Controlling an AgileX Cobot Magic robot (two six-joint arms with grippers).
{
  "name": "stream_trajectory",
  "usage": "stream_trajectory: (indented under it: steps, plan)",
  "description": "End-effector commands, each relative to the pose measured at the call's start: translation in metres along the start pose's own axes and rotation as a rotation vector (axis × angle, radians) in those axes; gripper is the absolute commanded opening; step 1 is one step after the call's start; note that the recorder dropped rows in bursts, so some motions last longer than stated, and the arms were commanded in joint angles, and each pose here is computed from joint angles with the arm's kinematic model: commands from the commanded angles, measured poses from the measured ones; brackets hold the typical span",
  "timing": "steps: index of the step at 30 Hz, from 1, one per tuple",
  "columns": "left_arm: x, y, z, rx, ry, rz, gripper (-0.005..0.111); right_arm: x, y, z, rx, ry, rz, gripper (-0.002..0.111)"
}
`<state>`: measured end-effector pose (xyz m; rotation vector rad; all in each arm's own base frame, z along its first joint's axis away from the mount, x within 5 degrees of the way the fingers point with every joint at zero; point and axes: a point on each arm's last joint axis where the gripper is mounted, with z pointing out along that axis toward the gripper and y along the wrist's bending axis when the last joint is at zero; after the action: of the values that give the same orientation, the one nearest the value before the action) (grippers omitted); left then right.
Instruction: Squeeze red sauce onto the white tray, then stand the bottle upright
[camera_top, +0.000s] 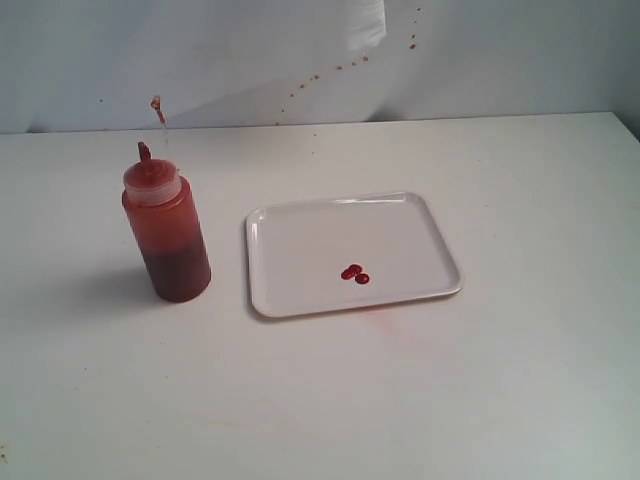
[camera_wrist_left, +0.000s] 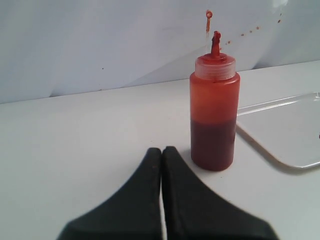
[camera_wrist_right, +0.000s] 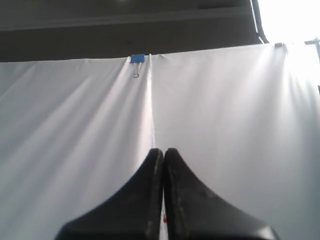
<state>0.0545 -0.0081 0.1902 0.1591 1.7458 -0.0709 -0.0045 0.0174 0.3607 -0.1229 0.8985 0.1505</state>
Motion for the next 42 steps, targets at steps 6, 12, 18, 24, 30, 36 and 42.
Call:
stream_trajectory:
  steps: [6, 12, 18, 24, 30, 36, 42]
  plan:
    - [0.001, 0.0, 0.0, -0.001, -0.006, 0.002, 0.001, 0.015, -0.009, -0.001, 0.103, 0.069, 0.099, 0.0]
    - [0.001, 0.0, 0.0, -0.001, -0.006, 0.002, 0.001, 0.064, -0.021, -0.012, 0.208, 0.323, -0.043, 0.0]
    - [0.001, 0.0, 0.0, -0.001, -0.006, 0.002, 0.001, 0.112, -0.022, -0.029, 0.149, 0.536, -0.231, 0.0]
    - [0.001, 0.0, 0.0, -0.001, -0.006, 0.002, 0.001, 0.147, -0.024, -0.046, 0.15, 0.651, -0.288, 0.0]
    - [0.001, 0.0, 0.0, -0.001, -0.006, 0.002, 0.001, 0.162, -0.024, -0.056, 0.172, 0.751, -0.211, 0.0]
    - [0.001, 0.0, 0.0, -0.001, -0.006, 0.002, 0.001, 0.163, -0.026, -0.057, 0.245, 0.745, -0.091, 0.0]
    - [0.001, 0.0, 0.0, -0.001, -0.006, 0.002, 0.001, 0.163, -0.025, -0.057, 0.245, 0.746, -0.075, 0.0]
